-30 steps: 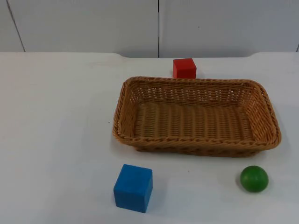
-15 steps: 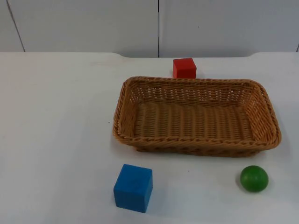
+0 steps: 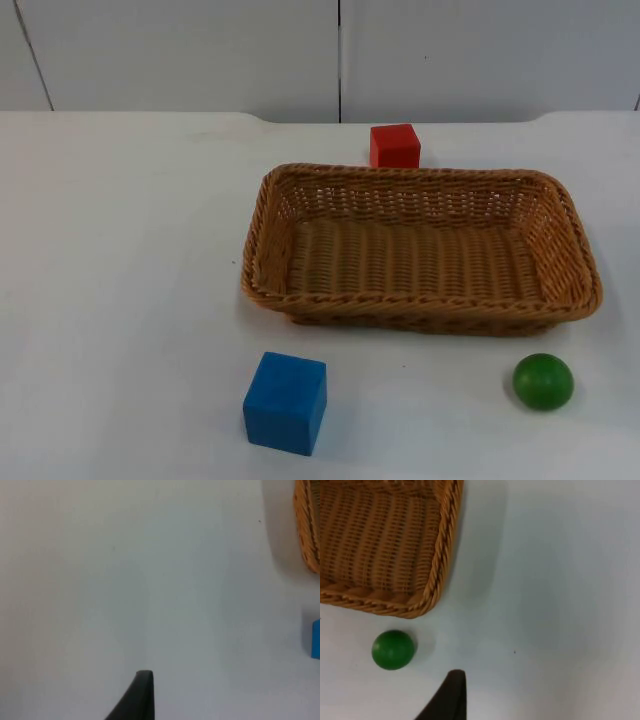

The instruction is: Place all geometric objects except the red cube into the basket.

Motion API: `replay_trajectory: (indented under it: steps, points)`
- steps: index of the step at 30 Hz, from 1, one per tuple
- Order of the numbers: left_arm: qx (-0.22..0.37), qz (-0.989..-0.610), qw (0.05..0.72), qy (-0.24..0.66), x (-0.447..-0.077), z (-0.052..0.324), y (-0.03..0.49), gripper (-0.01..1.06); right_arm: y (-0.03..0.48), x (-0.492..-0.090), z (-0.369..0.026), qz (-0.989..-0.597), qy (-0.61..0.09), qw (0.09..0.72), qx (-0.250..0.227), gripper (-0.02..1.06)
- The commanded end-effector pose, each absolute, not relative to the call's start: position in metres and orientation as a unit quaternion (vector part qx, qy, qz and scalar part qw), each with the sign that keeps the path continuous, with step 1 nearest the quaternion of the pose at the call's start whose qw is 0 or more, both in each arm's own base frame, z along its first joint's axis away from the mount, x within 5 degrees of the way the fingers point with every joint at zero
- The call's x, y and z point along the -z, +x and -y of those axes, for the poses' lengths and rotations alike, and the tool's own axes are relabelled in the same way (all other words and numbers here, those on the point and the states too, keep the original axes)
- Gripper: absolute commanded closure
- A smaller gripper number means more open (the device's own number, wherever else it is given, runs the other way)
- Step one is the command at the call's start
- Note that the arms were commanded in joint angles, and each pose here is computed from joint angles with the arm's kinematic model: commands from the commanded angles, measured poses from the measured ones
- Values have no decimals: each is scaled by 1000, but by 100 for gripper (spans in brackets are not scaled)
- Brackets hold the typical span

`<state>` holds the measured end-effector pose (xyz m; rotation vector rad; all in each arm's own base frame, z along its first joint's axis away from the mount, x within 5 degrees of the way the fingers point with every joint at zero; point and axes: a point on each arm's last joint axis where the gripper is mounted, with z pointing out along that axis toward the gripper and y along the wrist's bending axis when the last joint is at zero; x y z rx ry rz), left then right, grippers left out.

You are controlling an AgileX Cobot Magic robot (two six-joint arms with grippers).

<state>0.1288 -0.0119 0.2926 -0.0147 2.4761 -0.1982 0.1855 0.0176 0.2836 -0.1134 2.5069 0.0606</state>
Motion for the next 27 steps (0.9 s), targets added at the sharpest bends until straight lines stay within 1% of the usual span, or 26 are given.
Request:
replay_trajectory:
  steps: [1, 8, 11, 13, 14, 19, 20, 22, 25, 26, 27]
  points:
    - [85, -945, 316, 5, -290, 14, 138, 0, 188, -285, -16, -947, -44, 317, -20, -1]
    - [116, -955, 270, 41, -275, 22, 158, 0, 188, -285, -16, -947, -44, 319, -20, -1]
    - [138, -959, 241, 62, -265, 30, 167, 0, 188, -285, -16, -947, -45, 318, -20, -1]
    - [146, -963, 207, 94, -255, 45, 177, 0, 188, -285, -16, -946, -45, 319, -20, -1]
    - [146, -963, 207, 94, -255, 45, 177, 0, 188, -285, -16, -946, -45, 319, -20, -1]
    - [148, -964, 173, 135, -228, 86, 198, 0, 189, -285, -16, -946, -45, 320, -19, -1]
    - [148, -964, 173, 135, -228, 86, 198, 0, 189, -285, -16, -946, -45, 320, -19, -1]
    - [138, -967, 150, 151, -220, 104, 208, 0, 189, -285, -16, -945, -47, 322, -17, -1]
    - [127, -967, 131, 177, -213, 133, 221, 0, 189, -286, -16, -945, -47, 324, -16, -1]
    - [127, -967, 131, 177, -213, 133, 221, 0, 189, -286, -16, -945, -47, 324, -16, -1]
    - [123, -967, 128, 182, -212, 142, 224, 0, 189, -286, -16, -945, -47, 324, -16, -1]
